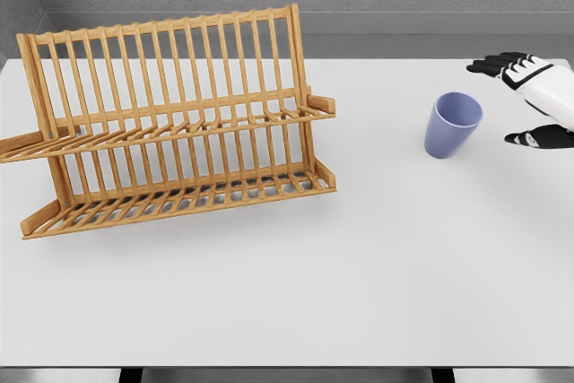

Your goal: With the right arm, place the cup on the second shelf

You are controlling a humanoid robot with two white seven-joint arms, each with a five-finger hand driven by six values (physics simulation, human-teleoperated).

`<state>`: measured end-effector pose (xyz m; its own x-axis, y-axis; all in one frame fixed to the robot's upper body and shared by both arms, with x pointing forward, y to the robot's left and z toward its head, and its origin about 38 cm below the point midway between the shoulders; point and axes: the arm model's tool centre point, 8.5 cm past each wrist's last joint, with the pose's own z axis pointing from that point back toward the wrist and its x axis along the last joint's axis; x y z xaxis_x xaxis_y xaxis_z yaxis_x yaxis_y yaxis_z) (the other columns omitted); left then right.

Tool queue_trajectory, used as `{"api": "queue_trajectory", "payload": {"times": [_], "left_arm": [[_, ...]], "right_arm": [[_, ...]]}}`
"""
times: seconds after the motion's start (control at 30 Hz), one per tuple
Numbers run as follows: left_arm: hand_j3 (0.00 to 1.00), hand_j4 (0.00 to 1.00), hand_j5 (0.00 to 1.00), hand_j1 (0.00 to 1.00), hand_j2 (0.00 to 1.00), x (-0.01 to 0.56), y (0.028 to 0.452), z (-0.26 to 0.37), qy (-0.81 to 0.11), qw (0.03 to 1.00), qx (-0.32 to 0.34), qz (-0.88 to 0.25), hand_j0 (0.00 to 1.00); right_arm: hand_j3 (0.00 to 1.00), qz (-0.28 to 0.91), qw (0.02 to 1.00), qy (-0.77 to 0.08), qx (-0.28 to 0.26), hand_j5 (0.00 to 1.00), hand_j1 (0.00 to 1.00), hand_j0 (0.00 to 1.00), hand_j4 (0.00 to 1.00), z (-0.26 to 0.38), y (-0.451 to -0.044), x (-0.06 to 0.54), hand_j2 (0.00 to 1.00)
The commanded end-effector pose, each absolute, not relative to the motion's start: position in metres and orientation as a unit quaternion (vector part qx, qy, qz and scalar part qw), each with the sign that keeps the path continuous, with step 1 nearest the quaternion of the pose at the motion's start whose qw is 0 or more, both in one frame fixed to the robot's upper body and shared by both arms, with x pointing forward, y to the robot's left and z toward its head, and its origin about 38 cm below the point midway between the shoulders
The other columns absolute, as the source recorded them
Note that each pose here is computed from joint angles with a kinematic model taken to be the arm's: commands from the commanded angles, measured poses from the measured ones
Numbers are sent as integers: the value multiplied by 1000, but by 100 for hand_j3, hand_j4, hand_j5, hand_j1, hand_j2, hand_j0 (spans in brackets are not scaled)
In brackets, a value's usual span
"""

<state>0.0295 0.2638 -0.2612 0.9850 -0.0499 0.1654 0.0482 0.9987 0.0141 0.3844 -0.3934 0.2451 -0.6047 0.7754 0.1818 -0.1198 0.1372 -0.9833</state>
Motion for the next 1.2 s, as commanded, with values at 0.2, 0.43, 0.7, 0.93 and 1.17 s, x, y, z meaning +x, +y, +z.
{"api": "queue_trajectory", "payload": {"times": [0.2,0.43,0.7,0.93,1.17], "left_arm": [[100,100,100,100,100,30,264,-261,-83,996,5,-24,100],[100,100,100,100,100,30,264,-261,-83,996,5,-24,100],[100,100,100,100,100,30,264,-261,-83,996,5,-25,100],[100,100,100,100,100,30,264,-261,-83,996,5,-24,100],[100,100,100,100,100,30,264,-261,-83,996,5,-24,100]], "right_arm": [[100,671,423,-559,-241,100,100,100,100,250,-399,399,100],[100,733,449,-478,-181,100,100,100,100,234,-377,441,100],[100,742,456,-459,-176,100,100,100,100,228,-368,466,100],[100,741,453,-463,-179,100,100,100,100,233,-365,470,100],[100,734,460,-467,-175,100,100,100,100,231,-358,485,100]]}}
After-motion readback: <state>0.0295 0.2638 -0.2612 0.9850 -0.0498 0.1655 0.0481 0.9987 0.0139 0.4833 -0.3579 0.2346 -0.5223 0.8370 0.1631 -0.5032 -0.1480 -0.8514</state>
